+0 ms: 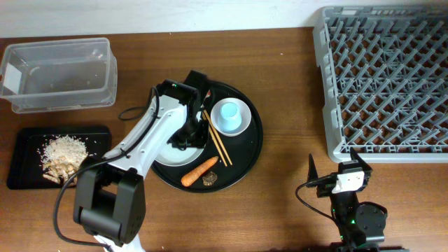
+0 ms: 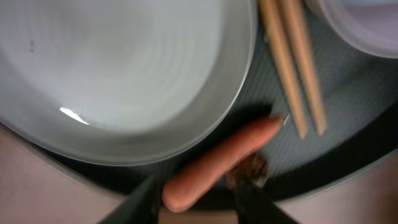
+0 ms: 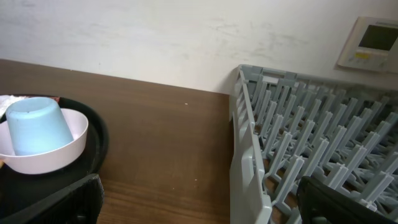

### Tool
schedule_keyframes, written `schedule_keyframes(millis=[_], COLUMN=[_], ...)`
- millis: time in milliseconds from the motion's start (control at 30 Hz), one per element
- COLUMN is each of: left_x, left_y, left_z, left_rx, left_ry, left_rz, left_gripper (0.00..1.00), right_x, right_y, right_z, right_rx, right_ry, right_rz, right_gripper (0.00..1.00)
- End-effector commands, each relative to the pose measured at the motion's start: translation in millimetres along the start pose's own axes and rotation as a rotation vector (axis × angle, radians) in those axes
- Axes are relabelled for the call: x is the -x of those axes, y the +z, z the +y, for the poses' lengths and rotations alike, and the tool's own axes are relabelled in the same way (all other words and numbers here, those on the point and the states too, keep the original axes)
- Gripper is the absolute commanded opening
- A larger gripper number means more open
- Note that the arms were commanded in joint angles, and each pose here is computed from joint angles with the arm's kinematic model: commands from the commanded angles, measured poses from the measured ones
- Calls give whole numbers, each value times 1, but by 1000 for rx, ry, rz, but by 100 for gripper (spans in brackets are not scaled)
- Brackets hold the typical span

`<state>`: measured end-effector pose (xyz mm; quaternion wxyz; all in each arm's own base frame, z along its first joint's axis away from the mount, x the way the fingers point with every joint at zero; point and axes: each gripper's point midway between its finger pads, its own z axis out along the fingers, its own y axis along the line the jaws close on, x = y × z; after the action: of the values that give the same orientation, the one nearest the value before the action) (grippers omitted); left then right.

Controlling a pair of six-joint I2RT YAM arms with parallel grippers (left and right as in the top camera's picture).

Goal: Sort waste into correct bins and load items into the dishwasher rack
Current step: 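Carry the empty plate back and set it on the round tray, then grasp the orange carrot with the left gripper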

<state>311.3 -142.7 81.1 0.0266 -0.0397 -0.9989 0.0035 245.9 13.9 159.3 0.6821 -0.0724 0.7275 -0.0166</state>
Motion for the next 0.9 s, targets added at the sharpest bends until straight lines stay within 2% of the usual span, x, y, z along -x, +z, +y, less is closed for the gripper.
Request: schedule_keyframes(millis=[0,200,300,333,367,567,733,867], left_x=[-18,-37,-38,-36,-34,-39,-37,-30], left_y=[-2,-2,1,3,7,34,52,56], left_z=[6,1,-9,-10,-11,-8,-4,-8], left_rx=[17,37,45,64,82,122,131,119], left_ry=[33,102,187,205,218,244,244,254], left_rz=[87,147,132,115,100,91,63,30], left_gripper=[28,28,46,61,66,66,56,54], right_x=[-3,-3,-3,-3,-3,-3,-3,-3], right_y=[0,0,0,0,0,0,0,0], right_z=[-2,-2,-2,-2,-2,-2,-2,-2], right_rx=[-12,-12,-12,-12,-12,-12,-12,-12], right_ry=[5,5,5,5,5,5,5,5], right_rz=[8,8,8,8,8,8,8,8], right_gripper=[98,98,98,98,98,98,98,98])
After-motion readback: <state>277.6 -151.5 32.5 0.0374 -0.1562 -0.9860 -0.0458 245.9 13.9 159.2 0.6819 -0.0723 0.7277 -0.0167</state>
